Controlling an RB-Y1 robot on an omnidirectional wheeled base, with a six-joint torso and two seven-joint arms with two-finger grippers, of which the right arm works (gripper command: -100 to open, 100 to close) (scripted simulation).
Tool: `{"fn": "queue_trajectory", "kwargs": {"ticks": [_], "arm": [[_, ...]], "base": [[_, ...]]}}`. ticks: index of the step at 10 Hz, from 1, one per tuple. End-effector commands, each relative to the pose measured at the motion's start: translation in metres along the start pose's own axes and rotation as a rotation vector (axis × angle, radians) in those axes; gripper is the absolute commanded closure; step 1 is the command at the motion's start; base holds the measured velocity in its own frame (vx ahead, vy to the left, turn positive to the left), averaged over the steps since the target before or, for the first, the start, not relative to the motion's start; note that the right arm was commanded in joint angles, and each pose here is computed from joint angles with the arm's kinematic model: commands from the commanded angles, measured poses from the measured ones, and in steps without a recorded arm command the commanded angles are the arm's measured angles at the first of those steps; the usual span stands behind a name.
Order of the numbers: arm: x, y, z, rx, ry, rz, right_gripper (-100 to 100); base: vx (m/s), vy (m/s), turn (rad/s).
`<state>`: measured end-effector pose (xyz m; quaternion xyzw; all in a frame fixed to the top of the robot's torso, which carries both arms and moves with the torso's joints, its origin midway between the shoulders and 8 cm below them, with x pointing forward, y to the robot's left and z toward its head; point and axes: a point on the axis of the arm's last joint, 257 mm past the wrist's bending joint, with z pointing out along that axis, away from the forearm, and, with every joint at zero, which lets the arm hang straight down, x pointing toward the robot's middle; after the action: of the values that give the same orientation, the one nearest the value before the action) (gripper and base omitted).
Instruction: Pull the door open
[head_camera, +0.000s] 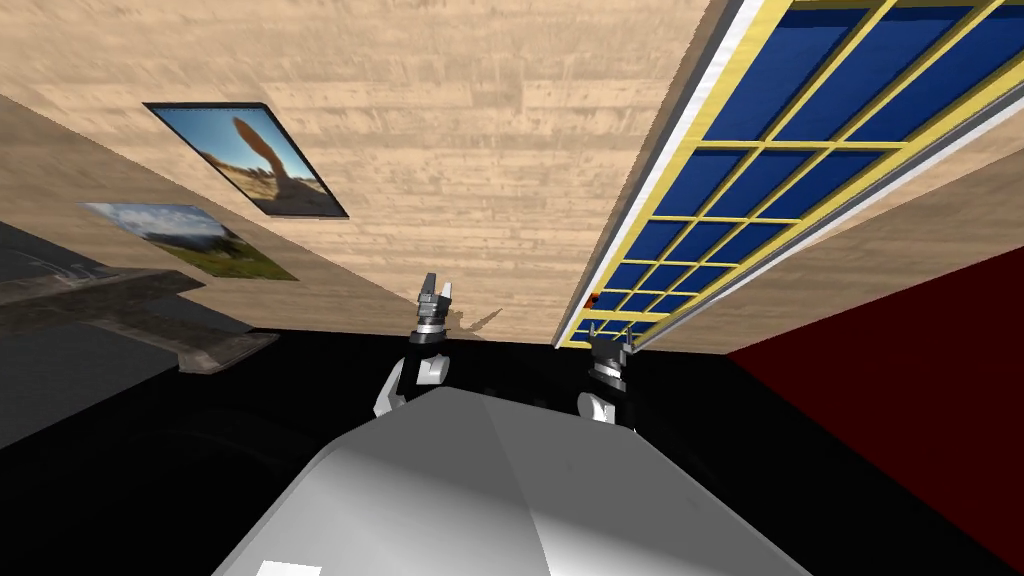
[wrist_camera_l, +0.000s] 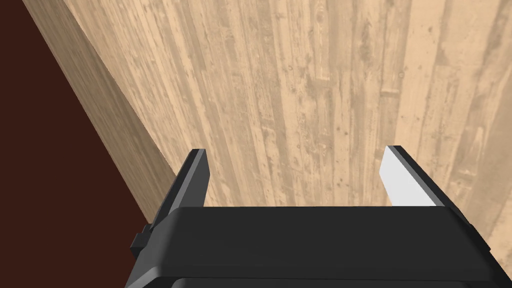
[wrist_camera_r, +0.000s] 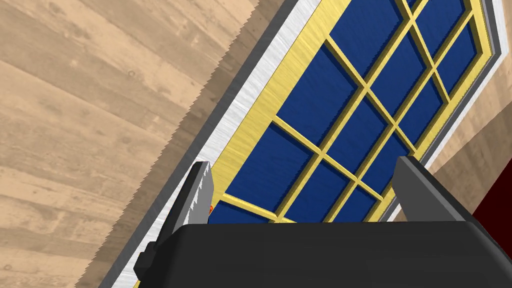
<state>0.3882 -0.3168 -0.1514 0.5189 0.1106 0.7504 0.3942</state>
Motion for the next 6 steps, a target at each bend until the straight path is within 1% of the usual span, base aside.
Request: {"fn": "queue_trajectory", "kwargs": {"ticks": [1,3,6], "arm": [[-0.013,-0.005,-0.0023,0.004,-0.023,0.038,-100],[-0.029,-0.011,-0.0068,0.008,-0.054,0.083,-100],[-0.052,-0.018,-0.0144,0.010,-0.102,0.147,-100]], "base": [[0.021,-0.129,0.193],[0.032,-0.123,0.213],[0.031,-0.150,0.205]]}}
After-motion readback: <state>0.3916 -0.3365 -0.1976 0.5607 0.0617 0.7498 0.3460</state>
